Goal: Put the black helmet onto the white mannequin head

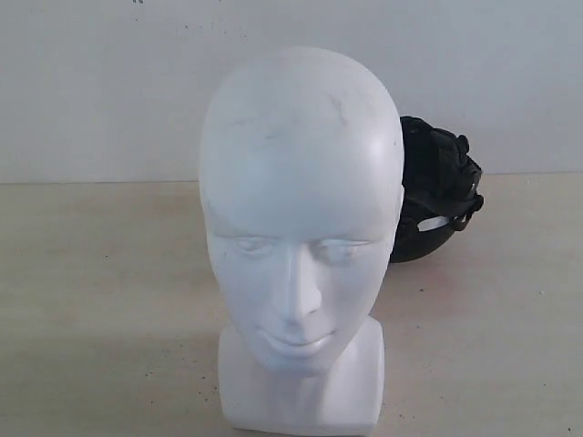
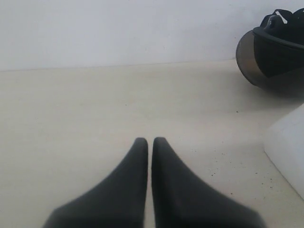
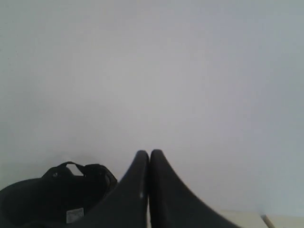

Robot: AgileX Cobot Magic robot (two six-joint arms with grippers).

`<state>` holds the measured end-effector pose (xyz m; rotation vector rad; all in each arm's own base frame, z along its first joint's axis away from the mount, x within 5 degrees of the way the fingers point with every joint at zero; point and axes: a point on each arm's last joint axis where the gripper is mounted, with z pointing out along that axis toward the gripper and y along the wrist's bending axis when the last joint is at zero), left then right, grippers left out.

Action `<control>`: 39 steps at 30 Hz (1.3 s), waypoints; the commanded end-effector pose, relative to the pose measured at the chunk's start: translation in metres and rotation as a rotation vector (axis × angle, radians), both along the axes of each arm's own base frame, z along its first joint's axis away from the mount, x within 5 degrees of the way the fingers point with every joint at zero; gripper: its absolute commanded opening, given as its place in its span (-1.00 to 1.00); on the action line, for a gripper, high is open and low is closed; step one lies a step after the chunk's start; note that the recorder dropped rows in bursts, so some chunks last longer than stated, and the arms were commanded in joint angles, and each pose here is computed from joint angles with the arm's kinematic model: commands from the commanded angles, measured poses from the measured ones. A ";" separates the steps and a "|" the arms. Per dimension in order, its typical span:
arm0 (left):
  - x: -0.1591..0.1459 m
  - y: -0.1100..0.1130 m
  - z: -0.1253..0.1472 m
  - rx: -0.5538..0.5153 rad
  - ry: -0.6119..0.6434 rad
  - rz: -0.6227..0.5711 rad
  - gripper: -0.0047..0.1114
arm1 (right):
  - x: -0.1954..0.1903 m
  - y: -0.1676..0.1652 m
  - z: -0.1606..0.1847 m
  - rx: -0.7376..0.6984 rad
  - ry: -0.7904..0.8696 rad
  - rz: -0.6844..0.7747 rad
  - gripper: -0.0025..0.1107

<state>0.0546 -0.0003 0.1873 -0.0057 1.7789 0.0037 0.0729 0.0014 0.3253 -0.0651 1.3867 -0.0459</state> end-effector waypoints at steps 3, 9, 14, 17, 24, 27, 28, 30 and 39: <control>0.000 0.000 -0.001 -0.008 -0.001 0.005 -0.84 | 0.029 0.001 0.000 0.016 0.118 0.004 -0.96; 0.000 0.000 -0.001 -0.008 -0.001 0.005 -0.84 | 0.035 0.001 0.003 0.021 0.082 0.007 -0.96; 0.000 0.000 -0.001 -0.008 -0.001 0.005 -0.84 | 0.042 0.001 -0.002 0.082 0.137 0.012 -0.96; 0.000 0.000 -0.001 -0.008 -0.001 0.005 -0.84 | 0.055 0.001 0.000 0.083 0.246 0.005 -0.96; 0.000 0.000 -0.001 -0.008 -0.001 0.005 -0.84 | 0.109 0.002 0.022 0.085 0.570 -0.018 -0.96; 0.000 0.000 -0.001 -0.008 -0.001 0.005 -0.84 | 0.135 0.003 0.035 0.107 0.675 -0.017 -0.96; 0.000 0.000 -0.001 -0.008 -0.001 0.005 -0.84 | 0.144 0.003 0.036 0.112 0.704 -0.017 -0.96; 0.000 0.000 -0.001 -0.008 -0.001 0.005 -0.84 | 0.162 0.004 0.042 0.124 0.749 -0.015 -0.96; 0.000 0.000 -0.001 -0.008 -0.001 0.005 -0.84 | 0.230 0.017 0.046 0.190 0.939 0.079 -0.96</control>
